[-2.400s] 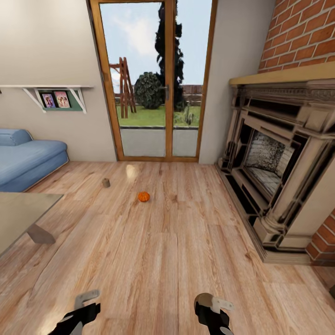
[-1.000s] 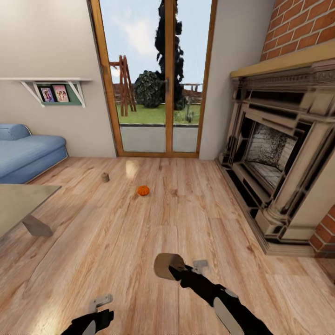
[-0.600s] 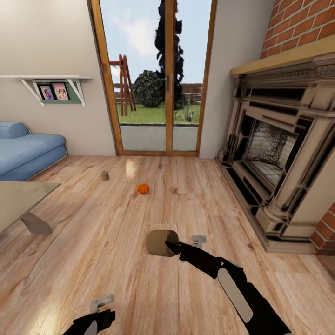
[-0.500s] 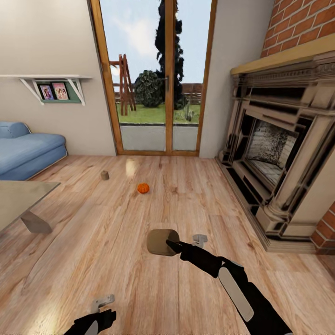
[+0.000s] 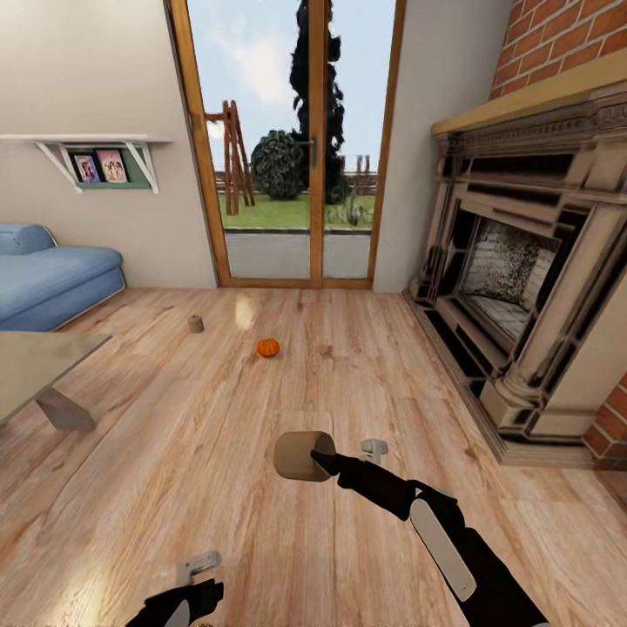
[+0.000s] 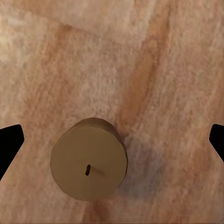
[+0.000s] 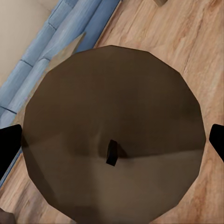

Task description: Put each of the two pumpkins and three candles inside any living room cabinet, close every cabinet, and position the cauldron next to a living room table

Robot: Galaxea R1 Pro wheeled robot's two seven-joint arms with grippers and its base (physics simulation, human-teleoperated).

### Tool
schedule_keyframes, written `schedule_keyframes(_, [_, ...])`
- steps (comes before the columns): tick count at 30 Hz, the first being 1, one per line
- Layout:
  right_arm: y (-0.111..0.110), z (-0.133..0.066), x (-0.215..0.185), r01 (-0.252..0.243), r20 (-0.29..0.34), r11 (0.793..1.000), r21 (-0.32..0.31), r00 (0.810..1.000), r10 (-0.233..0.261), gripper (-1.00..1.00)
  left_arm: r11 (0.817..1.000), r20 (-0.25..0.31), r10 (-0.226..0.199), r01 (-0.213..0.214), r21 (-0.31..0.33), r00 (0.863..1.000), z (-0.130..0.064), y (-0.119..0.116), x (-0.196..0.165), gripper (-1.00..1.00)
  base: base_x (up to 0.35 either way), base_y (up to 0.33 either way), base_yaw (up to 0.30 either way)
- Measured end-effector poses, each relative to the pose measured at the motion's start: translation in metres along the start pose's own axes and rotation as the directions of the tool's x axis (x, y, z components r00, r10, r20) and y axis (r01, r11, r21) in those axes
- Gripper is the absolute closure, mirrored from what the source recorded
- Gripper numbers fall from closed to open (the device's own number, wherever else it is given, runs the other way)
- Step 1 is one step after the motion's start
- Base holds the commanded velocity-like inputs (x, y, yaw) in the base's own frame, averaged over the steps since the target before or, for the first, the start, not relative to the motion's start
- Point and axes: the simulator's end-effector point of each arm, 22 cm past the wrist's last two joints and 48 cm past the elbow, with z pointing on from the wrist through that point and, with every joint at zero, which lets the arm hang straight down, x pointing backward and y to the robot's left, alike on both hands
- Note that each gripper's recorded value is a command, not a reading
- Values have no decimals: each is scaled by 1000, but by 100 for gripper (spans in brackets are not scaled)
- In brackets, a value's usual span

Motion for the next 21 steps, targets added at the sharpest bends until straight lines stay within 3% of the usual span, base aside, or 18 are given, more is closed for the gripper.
schedule_keyframes(13, [-17, 4, 26, -6, -2, 1000, -1, 1000, 6, 100, 1000, -2, 4, -4, 1, 1000, 24, 3, 20, -100, 0, 0, 0])
schedule_keyframes(17, [-22, 5, 34, -9, -3, 1000, -2, 1000, 9, 100, 1000, -29, 13, -13, -9, 1000, 33, 7, 39, -100, 0, 0, 0])
schedule_keyframes(21, [-30, 7, 40, -21, -12, 1000, 6, 1000, 22, 100, 1000, -45, 14, -15, -11, 999, 38, -2, 54, -100, 0, 0, 0])
